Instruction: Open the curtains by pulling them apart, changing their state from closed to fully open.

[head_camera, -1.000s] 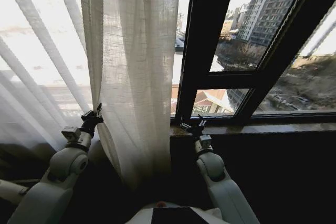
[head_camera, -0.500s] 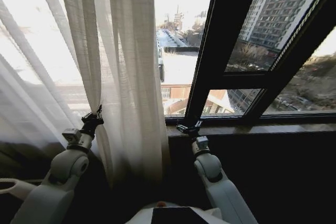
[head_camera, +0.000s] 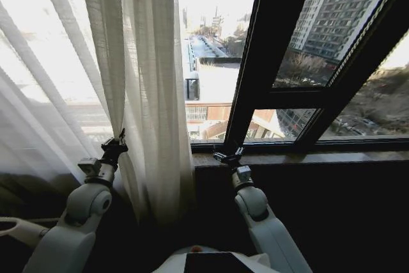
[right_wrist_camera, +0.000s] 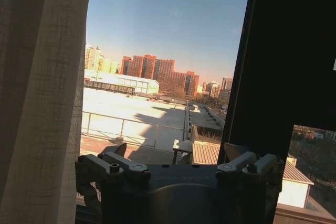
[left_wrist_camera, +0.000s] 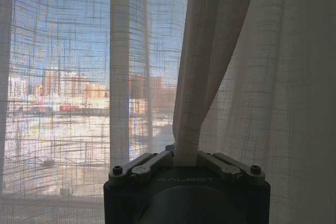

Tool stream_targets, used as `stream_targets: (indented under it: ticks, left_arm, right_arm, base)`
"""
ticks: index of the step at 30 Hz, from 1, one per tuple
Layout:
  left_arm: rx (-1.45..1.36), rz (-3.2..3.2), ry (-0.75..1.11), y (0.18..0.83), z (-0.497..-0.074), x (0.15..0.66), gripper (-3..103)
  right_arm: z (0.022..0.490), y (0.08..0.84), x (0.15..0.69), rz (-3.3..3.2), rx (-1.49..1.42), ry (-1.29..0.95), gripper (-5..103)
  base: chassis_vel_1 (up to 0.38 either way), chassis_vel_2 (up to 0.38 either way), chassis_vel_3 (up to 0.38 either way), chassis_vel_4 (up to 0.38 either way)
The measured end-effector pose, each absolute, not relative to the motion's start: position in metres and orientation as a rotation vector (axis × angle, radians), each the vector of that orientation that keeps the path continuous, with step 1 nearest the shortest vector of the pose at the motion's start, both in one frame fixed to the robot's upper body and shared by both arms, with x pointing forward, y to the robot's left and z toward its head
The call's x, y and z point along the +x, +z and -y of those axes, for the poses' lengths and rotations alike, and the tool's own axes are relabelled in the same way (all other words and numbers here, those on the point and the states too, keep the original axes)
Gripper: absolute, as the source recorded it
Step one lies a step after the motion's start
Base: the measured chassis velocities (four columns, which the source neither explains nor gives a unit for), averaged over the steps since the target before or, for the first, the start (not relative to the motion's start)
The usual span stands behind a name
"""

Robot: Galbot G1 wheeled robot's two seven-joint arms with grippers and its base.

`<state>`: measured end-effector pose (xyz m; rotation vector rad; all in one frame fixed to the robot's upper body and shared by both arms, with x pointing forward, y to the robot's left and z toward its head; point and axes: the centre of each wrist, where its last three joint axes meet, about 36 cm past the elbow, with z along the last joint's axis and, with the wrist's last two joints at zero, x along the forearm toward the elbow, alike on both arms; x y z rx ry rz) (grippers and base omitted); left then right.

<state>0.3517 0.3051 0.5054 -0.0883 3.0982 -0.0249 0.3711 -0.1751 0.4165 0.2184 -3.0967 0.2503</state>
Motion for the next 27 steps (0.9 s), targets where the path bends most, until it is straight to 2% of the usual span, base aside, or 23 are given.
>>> stream_targets:
  ticks: [16,27]
  left_arm:
    - [-0.153,-3.078,-0.075,0.5042,-0.3029,0.3608,0]
    - [-0.146,-3.08,-0.059,0.5057,-0.3035,0.3565,0]
  right_arm:
    - [0.1762,0.4139,0.3734,3.093,0.228,0.256,100]
    - [0.1757,0.4123,0.3737,3.106,0.239,0.249,100]
  base:
    - [-0.028,0.033,0.029,-0.029]
    - [-0.19,0.207,0.177,-0.218]
